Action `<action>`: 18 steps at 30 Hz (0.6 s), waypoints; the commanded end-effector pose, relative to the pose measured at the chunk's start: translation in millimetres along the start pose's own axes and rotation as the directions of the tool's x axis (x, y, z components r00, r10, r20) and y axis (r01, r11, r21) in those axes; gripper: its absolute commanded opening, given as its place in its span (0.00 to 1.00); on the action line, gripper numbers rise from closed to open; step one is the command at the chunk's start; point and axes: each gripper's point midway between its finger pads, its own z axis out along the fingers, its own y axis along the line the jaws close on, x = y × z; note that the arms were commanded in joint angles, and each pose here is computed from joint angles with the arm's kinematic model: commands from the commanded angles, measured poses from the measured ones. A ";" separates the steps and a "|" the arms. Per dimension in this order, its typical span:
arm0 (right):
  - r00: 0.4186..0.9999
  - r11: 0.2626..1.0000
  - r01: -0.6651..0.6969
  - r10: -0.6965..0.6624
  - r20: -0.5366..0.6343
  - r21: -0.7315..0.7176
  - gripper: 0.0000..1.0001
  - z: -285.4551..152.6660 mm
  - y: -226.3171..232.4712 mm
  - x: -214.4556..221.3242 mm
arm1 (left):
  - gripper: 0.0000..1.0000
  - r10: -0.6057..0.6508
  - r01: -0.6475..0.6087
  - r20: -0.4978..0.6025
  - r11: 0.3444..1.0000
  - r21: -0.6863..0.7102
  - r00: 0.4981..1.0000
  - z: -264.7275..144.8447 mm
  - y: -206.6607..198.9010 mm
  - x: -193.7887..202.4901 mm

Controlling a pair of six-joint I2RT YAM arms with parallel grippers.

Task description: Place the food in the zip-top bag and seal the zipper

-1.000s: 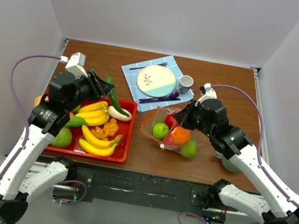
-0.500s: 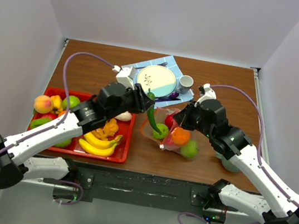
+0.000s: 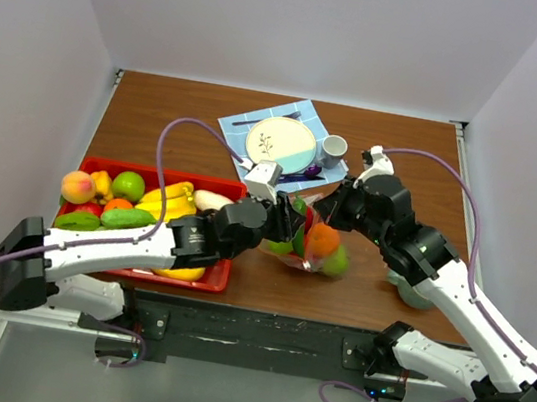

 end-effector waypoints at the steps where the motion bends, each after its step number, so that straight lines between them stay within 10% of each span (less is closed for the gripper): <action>1: 0.996 0.999 -0.011 0.015 0.092 -0.045 0.00 -12.0 18.7 -30.3 | 0.05 0.007 -0.007 0.014 0.999 -0.045 1.000 11.5 -0.5 13.8; 18: 0.995 0.999 -0.006 0.010 0.102 -0.046 0.00 -15.4 23.7 -38.0 | 0.08 0.125 -0.116 0.081 0.987 -0.110 0.989 4.9 -5.5 26.6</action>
